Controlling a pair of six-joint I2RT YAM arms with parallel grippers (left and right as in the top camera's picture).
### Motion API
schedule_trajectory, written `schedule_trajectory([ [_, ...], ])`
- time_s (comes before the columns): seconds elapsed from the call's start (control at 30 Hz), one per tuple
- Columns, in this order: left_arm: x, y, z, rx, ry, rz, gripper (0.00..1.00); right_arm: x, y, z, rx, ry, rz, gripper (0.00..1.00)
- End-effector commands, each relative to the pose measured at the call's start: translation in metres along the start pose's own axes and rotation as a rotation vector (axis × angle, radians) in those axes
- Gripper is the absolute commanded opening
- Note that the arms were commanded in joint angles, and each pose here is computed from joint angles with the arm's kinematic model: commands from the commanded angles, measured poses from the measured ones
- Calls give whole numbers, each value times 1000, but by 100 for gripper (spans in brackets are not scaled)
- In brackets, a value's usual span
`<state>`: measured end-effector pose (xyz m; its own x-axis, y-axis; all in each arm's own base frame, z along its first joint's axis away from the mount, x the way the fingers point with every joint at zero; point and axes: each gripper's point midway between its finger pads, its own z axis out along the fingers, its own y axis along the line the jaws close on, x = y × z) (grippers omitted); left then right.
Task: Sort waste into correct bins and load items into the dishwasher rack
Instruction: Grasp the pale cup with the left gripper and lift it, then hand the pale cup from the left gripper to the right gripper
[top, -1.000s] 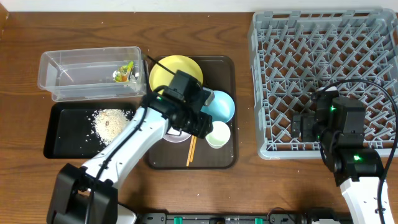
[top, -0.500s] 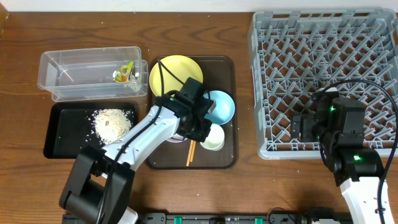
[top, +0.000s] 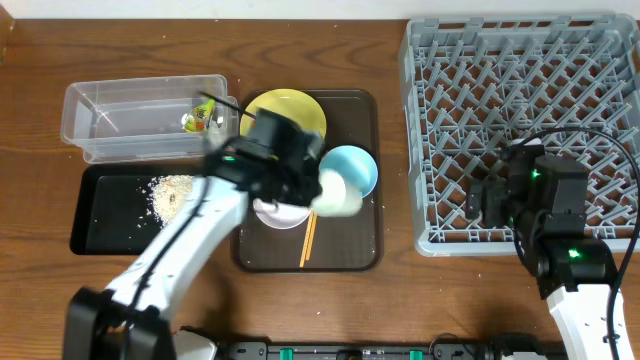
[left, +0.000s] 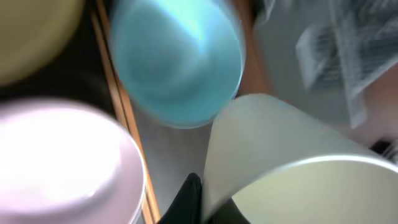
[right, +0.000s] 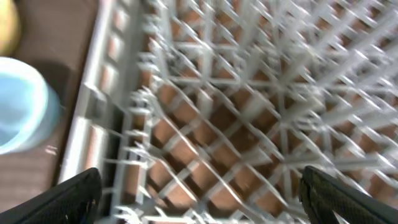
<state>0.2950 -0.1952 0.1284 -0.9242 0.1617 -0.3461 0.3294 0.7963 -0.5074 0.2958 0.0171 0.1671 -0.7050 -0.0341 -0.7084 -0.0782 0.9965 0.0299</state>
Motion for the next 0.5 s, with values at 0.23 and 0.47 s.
schedule_trajectory([
  [0.23,-71,-45,-44,675,-117,-135,6,-15,119,-15,-731,-1,18,99],
  [0.47,-57,-62,-36,871,20,-150,6,-24,169,-23,-1076,-56,-100,99],
])
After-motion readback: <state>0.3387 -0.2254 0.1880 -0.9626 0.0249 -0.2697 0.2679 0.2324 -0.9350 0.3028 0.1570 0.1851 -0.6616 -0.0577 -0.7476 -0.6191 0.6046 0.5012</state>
